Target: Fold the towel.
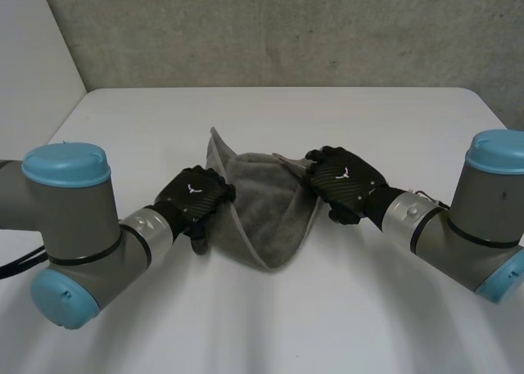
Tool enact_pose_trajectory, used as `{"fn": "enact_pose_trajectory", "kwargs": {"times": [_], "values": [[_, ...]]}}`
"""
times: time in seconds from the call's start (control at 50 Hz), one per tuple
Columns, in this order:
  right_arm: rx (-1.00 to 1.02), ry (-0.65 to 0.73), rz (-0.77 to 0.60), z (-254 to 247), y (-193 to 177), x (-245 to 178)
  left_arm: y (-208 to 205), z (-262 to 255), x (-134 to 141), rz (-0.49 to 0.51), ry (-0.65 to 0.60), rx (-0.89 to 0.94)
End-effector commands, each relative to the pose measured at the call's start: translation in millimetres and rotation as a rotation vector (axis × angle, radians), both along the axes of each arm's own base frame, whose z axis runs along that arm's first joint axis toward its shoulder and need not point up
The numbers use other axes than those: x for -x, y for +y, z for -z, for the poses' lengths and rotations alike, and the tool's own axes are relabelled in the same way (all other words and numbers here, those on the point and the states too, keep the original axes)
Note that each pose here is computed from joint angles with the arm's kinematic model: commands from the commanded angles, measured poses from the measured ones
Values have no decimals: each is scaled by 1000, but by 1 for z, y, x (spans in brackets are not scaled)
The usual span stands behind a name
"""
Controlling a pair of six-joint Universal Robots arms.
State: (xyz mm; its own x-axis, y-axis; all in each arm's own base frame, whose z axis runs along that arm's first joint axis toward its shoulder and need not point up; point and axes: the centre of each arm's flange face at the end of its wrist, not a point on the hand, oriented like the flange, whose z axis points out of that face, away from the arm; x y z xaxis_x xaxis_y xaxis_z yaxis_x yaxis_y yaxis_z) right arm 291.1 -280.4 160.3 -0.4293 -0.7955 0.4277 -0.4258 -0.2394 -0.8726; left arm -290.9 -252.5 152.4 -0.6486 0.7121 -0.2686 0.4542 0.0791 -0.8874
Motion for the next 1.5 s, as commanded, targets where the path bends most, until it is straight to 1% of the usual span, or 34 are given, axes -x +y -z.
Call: {"fn": "enact_pose_trajectory", "kwargs": {"times": [0.02,0.16,0.28,0.32,0.36,0.38,0.4,0.42,0.46,0.48,0.52,0.56,0.68,0.74,1.04,1.18,1.22,1.3,1.38,1.5], "values": [[-6,14,-17,15,-4,-6,3,-3,2,18,5,6],[-11,17,-27,19,-4,-10,2,-14,4,27,18,48],[-16,19,-30,21,-2,-11,-6,-22,7,67,30,111],[-17,20,-33,21,-1,-11,-8,-24,8,86,16,131],[-17,20,-33,21,-1,-11,-13,-25,7,119,-27,177],[-17,20,-33,21,-1,-11,-13,-25,7,119,-27,178],[-19,21,-32,22,-1,-12,-12,-25,8,145,-50,203],[-19,21,-32,22,-1,-12,-12,-25,8,145,-50,203],[-19,20,-33,22,-1,-12,-12,-27,10,197,-96,261],[-19,20,-34,22,-1,-12,-12,-27,10,197,-96,261],[-20,21,-33,22,-1,-12,-13,-27,12,226,-140,300],[-20,21,-31,21,-1,-11,-14,-24,12,235,-163,304],[-23,20,-31,22,0,-11,-10,-15,9,266,-230,251],[-28,22,-31,23,0,-11,-9,-13,7,276,-244,231],[-40,28,-25,29,-1,-10,-14,10,10,314,-274,196],[-50,39,-10,34,-2,-9,-19,10,10,307,-280,204],[-57,41,-10,36,-1,-9,-23,8,5,286,-284,207],[-46,53,10,36,-5,-6,-24,8,1,278,-286,194],[-7,98,39,35,-7,0,-21,10,-4,271,-294,140],[11,132,22,30,3,3,-16,14,-11,267,-305,69]]}}
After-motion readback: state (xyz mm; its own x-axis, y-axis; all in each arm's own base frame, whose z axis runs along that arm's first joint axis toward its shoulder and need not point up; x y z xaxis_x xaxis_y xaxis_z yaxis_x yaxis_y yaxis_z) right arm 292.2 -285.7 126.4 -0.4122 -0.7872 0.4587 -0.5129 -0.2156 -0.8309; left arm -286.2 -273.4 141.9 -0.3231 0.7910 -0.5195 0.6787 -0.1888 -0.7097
